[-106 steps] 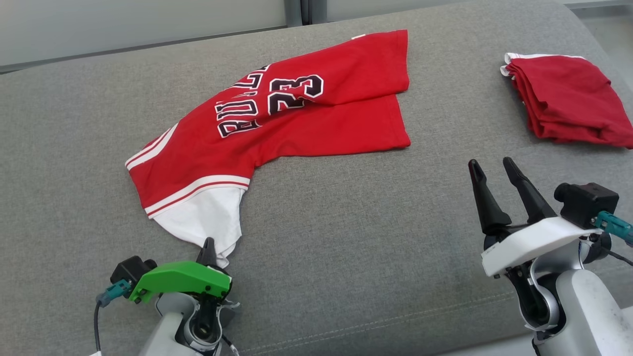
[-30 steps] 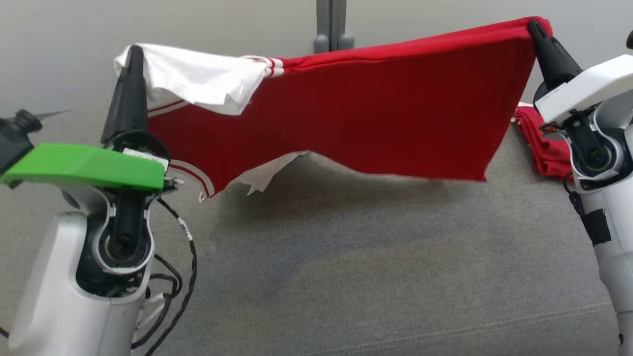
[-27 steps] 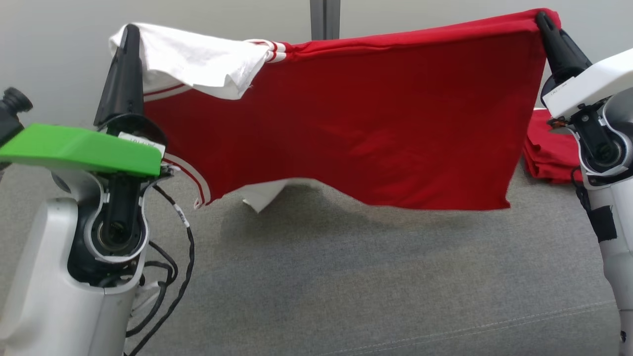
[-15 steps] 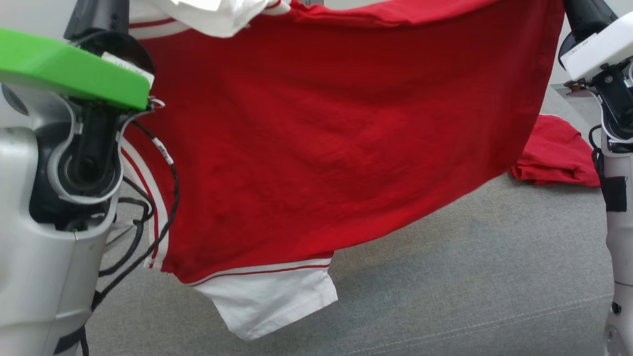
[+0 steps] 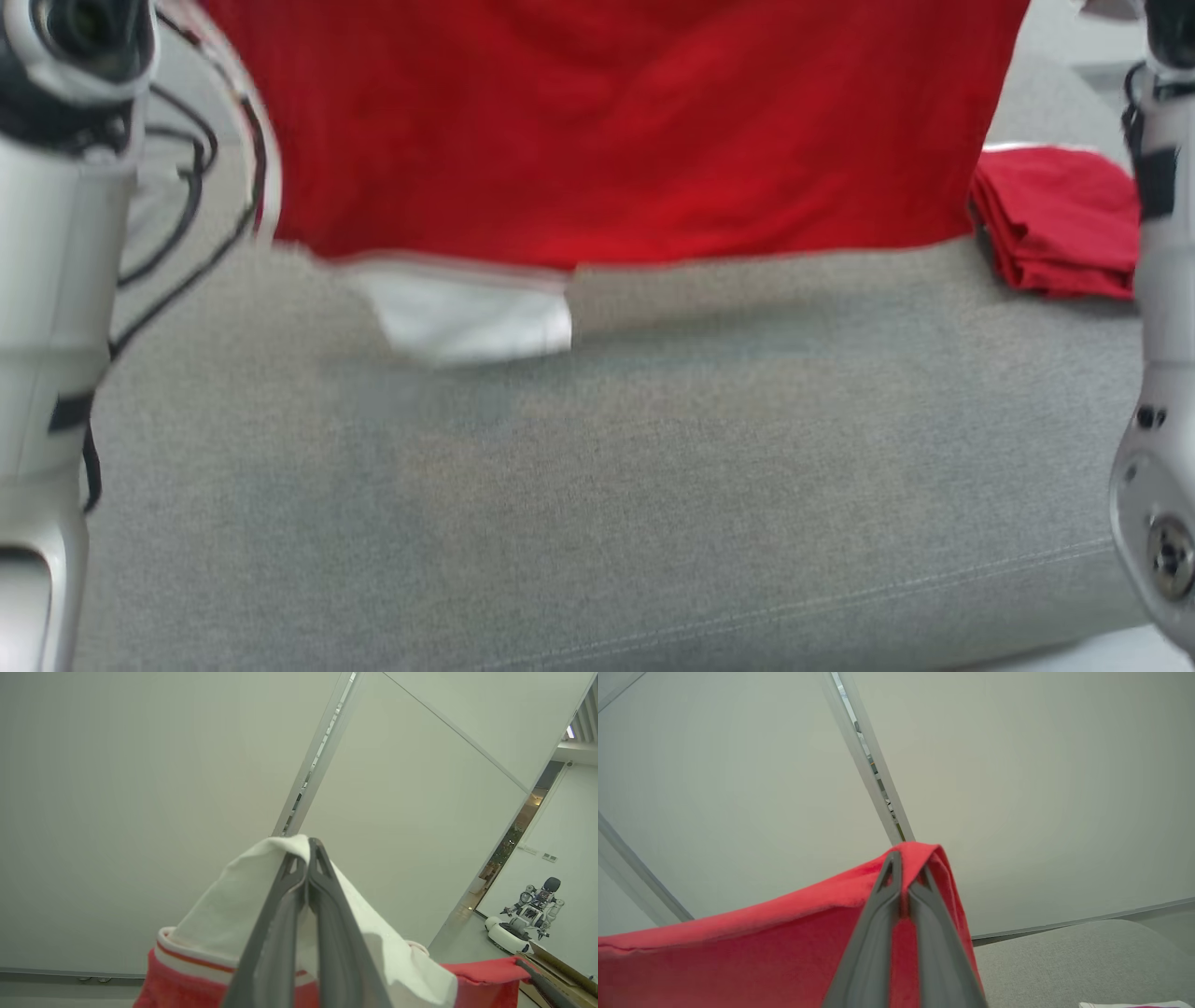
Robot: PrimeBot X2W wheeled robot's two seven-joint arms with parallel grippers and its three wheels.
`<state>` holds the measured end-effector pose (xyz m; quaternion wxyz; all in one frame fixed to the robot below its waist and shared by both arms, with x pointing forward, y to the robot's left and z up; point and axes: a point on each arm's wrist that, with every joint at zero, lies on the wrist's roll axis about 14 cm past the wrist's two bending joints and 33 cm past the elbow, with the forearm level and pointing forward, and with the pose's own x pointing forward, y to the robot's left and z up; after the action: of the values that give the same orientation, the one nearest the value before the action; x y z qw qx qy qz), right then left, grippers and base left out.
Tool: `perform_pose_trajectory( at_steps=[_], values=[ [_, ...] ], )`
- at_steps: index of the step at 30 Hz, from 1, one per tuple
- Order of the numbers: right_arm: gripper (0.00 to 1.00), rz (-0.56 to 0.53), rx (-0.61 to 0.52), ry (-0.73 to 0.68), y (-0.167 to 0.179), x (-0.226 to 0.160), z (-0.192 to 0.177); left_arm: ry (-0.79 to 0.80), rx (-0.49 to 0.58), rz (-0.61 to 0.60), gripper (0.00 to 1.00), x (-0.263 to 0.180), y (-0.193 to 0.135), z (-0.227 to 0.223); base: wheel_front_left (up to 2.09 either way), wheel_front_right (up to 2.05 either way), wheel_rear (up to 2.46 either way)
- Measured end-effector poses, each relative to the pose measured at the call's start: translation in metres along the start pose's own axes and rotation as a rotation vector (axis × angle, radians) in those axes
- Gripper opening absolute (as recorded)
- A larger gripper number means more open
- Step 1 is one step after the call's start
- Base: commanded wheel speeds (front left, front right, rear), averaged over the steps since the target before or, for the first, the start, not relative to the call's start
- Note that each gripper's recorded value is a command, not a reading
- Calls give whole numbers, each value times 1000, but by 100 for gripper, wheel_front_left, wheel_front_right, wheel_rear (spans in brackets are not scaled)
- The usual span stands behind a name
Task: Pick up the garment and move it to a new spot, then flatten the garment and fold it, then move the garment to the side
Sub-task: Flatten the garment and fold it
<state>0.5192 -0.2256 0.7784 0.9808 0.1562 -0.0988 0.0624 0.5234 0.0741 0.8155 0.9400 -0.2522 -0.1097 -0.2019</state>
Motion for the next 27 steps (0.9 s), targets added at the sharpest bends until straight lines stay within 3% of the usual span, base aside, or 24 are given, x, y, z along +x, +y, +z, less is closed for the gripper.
perform_pose_trajectory(
  at_steps=[5, 12, 20, 27],
  values=[
    [0, -62, -78, 31, -13, 45, -11, 27, 91, 104, 0, 40, 39, -10, 0, 0, 0],
    [0, -90, -171, -33, -16, 104, -22, -62, 190, 192, 0, 81, 81, -9, 0, 0, 0],
    [0, -57, -207, -179, -4, 152, -39, -331, 236, 221, 0, 102, 108, 24, 0, 0, 0],
    [0, -55, -175, -117, -13, 178, -119, -250, 249, 283, 0, 111, 164, -29, 0, 0, 0]
  ],
)
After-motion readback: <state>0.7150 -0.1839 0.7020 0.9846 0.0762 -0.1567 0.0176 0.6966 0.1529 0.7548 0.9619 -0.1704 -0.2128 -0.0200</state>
